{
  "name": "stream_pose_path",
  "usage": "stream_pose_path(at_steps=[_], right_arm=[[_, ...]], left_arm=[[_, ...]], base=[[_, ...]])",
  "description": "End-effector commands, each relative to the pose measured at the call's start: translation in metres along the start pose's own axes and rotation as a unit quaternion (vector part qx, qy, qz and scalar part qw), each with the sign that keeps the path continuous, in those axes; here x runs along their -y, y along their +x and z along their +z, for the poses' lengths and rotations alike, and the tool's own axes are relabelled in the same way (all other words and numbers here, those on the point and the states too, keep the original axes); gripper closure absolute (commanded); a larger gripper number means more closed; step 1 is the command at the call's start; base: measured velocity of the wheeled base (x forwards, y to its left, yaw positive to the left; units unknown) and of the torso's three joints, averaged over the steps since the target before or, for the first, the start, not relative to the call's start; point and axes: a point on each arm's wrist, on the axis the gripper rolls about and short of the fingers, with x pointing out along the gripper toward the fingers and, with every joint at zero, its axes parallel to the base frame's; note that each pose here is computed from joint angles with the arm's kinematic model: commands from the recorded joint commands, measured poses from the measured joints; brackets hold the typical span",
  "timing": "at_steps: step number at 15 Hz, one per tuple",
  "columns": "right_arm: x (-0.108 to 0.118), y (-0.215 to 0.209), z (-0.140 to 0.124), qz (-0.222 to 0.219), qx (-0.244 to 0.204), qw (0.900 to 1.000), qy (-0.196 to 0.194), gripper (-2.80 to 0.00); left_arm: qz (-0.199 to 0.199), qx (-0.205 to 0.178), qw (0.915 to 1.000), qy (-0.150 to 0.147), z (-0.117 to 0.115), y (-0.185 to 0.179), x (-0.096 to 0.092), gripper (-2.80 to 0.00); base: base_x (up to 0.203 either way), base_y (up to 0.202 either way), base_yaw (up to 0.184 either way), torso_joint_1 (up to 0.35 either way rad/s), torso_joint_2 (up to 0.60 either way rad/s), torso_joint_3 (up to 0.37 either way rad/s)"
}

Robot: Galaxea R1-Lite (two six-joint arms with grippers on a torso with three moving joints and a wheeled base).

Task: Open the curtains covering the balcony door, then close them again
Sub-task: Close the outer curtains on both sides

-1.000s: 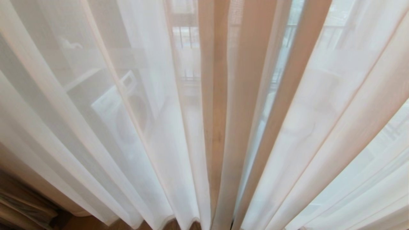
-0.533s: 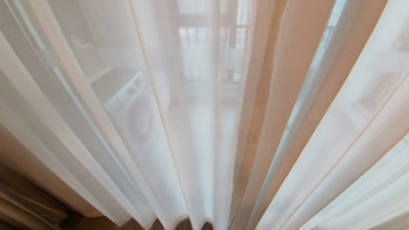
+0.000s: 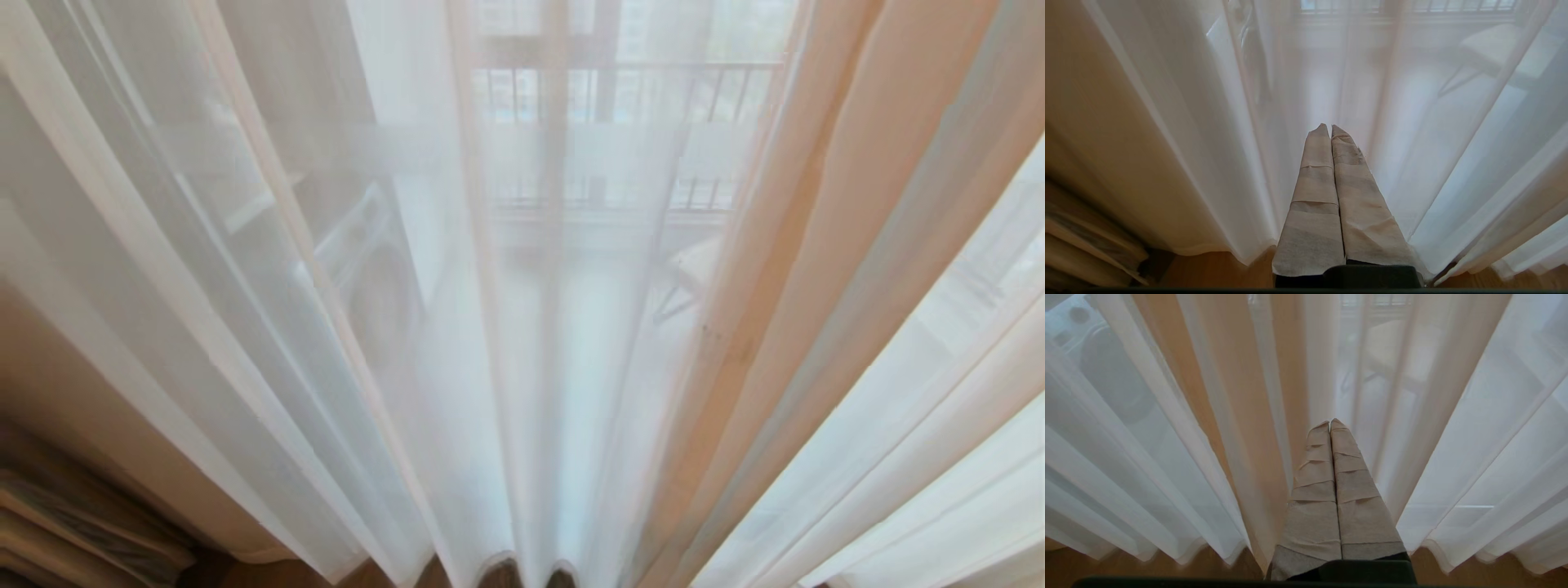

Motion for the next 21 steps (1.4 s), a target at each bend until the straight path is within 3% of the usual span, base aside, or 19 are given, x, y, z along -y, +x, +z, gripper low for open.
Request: stream_pose_path(at_steps=[1,21], right_arm=[[0.0000,0.0000,-0.0001,0.000,0.000,1.000,0.000,0.00],[0.0000,0.0000,-0.0001,-0.001,0.000,1.000,0.005,0.00]], left_arm=[[-0.001,0.001,1.0000,0.000,0.0000,-0.0001,0.0000,0.00],[0.000,0.000,1.0000,0.002,-0.0002,-0.0001,0.0000,0.00]], base=[[0.000,0.192,0.000,0.004,0.00,-0.001],[0.000,0.193,-0.004,0.002,0.00,0.000]])
